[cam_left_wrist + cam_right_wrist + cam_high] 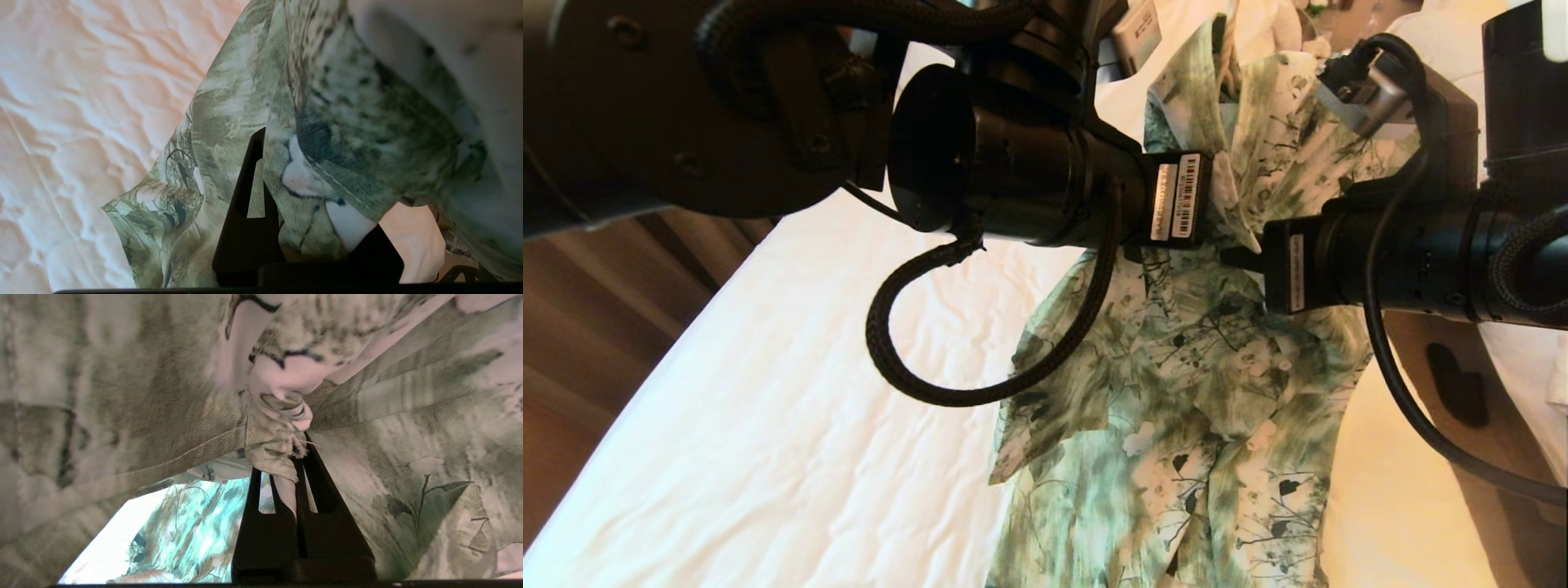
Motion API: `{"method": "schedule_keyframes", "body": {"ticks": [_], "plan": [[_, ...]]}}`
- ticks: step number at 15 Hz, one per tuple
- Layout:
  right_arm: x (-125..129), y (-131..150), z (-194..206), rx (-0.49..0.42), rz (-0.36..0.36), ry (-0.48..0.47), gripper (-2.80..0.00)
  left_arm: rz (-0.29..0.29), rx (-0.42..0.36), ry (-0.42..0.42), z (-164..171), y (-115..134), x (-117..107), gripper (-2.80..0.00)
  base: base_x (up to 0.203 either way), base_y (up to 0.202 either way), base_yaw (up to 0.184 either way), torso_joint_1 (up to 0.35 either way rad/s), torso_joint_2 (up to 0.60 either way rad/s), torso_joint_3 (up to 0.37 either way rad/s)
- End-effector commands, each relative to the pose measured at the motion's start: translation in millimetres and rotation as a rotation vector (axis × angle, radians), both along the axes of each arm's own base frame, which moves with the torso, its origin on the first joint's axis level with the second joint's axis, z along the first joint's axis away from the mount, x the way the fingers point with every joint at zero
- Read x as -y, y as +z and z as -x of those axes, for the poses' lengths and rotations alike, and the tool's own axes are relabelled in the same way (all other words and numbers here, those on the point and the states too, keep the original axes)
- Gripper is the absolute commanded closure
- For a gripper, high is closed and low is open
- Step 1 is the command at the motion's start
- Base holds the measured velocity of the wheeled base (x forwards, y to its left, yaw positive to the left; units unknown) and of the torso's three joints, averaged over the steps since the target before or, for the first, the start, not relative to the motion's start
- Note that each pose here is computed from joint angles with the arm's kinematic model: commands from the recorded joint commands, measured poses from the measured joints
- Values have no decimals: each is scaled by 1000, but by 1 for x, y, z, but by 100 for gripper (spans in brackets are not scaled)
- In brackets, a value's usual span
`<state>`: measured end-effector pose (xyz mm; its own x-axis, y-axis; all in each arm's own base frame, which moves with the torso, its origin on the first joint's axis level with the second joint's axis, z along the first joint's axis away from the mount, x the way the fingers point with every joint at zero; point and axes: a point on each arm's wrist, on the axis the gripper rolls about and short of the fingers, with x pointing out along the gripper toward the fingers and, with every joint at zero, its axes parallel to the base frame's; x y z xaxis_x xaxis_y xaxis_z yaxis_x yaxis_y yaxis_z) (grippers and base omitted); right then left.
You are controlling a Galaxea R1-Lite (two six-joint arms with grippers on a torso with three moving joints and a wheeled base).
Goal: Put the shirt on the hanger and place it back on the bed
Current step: Hook the other side of the shirt onto the hanger, then take the clothes hanger out of the clothes
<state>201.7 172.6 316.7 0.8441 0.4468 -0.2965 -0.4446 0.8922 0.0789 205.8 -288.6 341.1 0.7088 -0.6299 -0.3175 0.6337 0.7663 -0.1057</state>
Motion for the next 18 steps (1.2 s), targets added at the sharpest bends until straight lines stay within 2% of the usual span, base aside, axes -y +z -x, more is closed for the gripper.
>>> {"method": "schedule_keyframes", "body": {"ticks": [1,2,5,9,13,16,17,18], "plan": [[2,0,2,1,0,-2,0,2,1,2,1,1,-1,0,0,0,0,0,0,0],[2,0,3,1,-2,0,-280,7,3,0,1,3,-2,0,0,0,0,0,0,0],[4,4,7,6,-12,7,-280,39,23,-7,5,11,-7,0,0,0,0,0,0,0],[12,11,29,-21,-28,36,-280,36,20,6,2,10,-8,0,0,0,0,0,0,0],[33,25,63,-35,-58,66,-280,32,18,19,-1,8,-9,0,0,0,0,0,0,0],[51,48,80,21,-118,67,-280,29,13,20,-2,7,-8,0,0,0,0,0,0,0],[56,57,85,44,-139,67,0,31,13,19,-1,7,-9,0,0,0,0,0,0,0],[59,66,87,66,-160,68,0,27,14,20,1,7,-8,0,0,0,0,0,0,0]]}}
